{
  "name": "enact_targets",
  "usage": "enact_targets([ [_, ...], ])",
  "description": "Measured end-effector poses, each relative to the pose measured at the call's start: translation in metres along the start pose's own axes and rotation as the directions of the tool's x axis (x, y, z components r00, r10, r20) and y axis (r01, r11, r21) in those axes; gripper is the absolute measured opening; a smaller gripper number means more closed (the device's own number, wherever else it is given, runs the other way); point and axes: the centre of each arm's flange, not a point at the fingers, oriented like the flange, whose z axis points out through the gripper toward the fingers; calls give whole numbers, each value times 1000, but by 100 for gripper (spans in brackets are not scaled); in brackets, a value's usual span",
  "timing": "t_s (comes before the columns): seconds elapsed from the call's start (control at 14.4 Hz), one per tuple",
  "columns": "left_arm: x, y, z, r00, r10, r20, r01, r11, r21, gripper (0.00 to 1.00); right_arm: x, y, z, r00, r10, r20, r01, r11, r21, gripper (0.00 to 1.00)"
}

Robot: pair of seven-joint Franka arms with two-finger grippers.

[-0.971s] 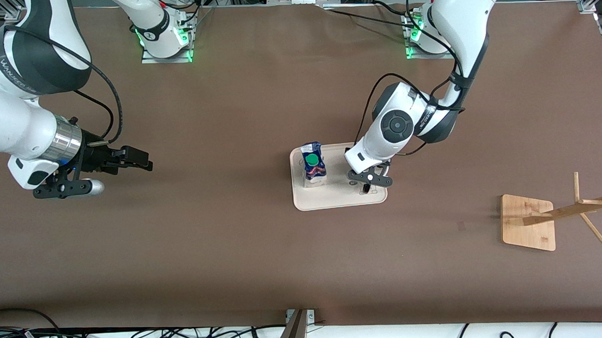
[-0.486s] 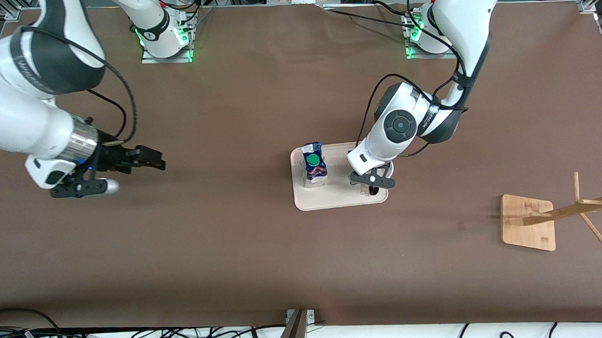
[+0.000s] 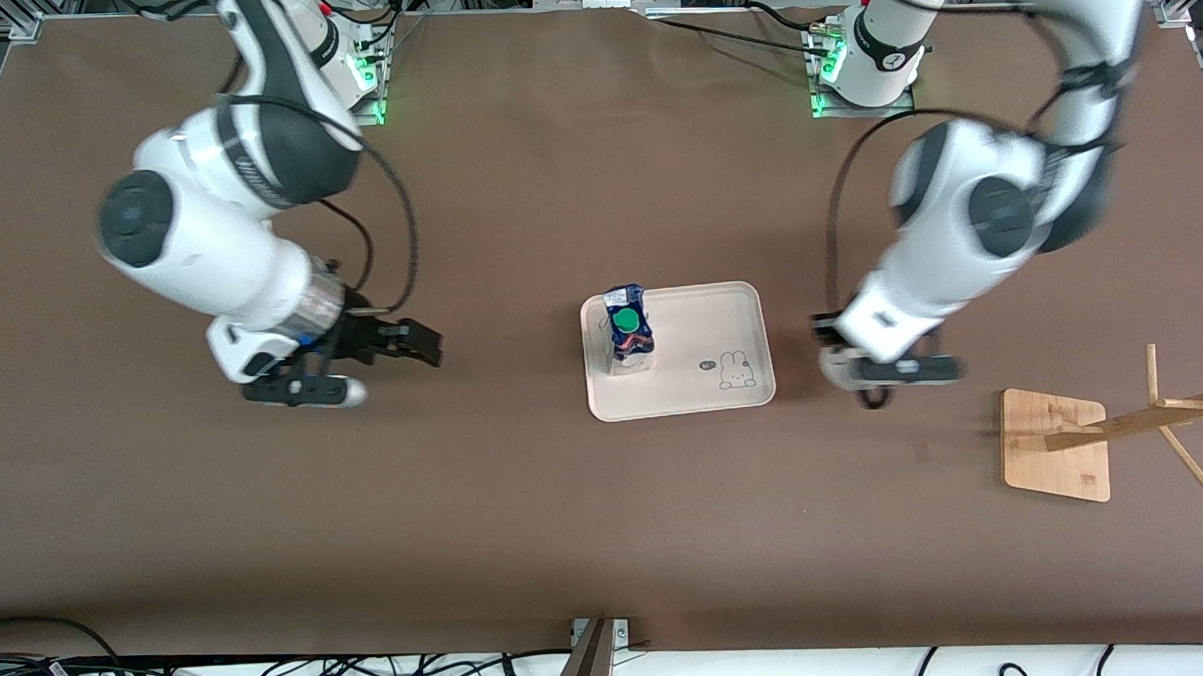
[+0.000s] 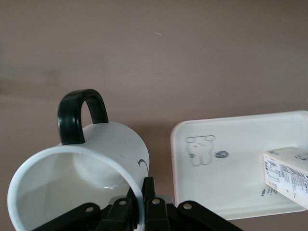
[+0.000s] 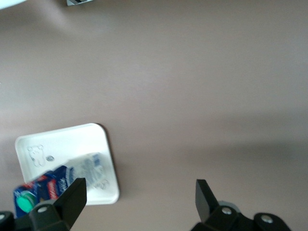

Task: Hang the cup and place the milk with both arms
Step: 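Carry the mug to the wooden stand while the right gripper reaches the milk, then hang the mug handle on the stand peg while the right gripper grasps milk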

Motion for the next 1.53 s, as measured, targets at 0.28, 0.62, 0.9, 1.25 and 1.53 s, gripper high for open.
enact_targets([
  [0.28,18,-80,-71,997,-64,-45,65,998,24,6,-24,-43,31,1000,19,-8,-19,1000,0,100],
  [0.62,26,-136,-85,998,-27,-54,29,998,51,6,-54,-91,60,995,76,-62,-75,997,16,100],
  [0.9,28,-153,-85,999,7,-51,-4,998,62,6,-89,-129,97,996,76,-51,-74,997,23,100],
  [1.25,28,-179,-87,998,44,-50,-40,996,76,6,-127,-159,121,999,18,-32,-18,1000,4,100],
  [1.53,30,-190,-92,995,76,-57,-71,994,83,6,-129,-162,120,999,12,-36,-12,1000,9,100],
])
